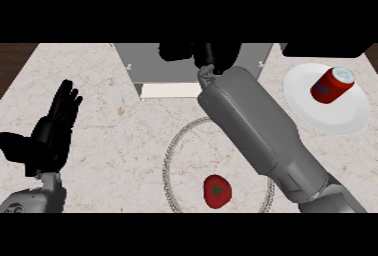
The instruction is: Pick the pear from the placemat and place it in the tiered shelf
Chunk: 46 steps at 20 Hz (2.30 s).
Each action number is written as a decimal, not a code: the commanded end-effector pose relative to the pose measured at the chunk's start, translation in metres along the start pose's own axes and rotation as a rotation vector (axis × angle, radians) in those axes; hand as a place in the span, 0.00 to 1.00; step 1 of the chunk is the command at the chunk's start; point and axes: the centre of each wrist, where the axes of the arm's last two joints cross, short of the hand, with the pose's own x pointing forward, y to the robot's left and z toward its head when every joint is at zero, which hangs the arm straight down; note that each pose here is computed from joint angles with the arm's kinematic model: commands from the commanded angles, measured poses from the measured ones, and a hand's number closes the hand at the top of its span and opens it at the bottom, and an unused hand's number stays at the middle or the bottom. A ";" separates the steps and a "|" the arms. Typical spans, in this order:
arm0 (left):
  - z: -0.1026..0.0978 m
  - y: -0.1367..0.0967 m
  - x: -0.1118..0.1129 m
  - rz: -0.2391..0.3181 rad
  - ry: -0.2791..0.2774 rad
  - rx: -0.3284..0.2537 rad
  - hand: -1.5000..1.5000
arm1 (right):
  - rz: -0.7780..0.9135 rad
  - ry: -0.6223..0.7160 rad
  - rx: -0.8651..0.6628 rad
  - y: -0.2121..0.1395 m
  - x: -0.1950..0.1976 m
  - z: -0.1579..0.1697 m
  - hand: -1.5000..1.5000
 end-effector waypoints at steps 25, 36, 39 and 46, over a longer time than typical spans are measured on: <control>0.013 0.020 -0.008 -0.011 0.022 0.053 0.50 | -0.421 0.126 -0.130 -0.041 0.006 -0.048 0.00; 0.012 0.021 -0.010 0.003 0.031 0.095 0.50 | -0.405 0.204 -0.128 -0.149 -0.082 -0.030 0.00; 0.016 0.026 -0.008 -0.031 0.027 0.076 0.50 | -0.421 0.200 -0.104 -0.157 -0.109 0.008 0.00; 0.000 0.008 -0.025 0.004 0.012 0.041 0.50 | -0.445 0.179 -0.129 -0.208 -0.145 0.031 0.00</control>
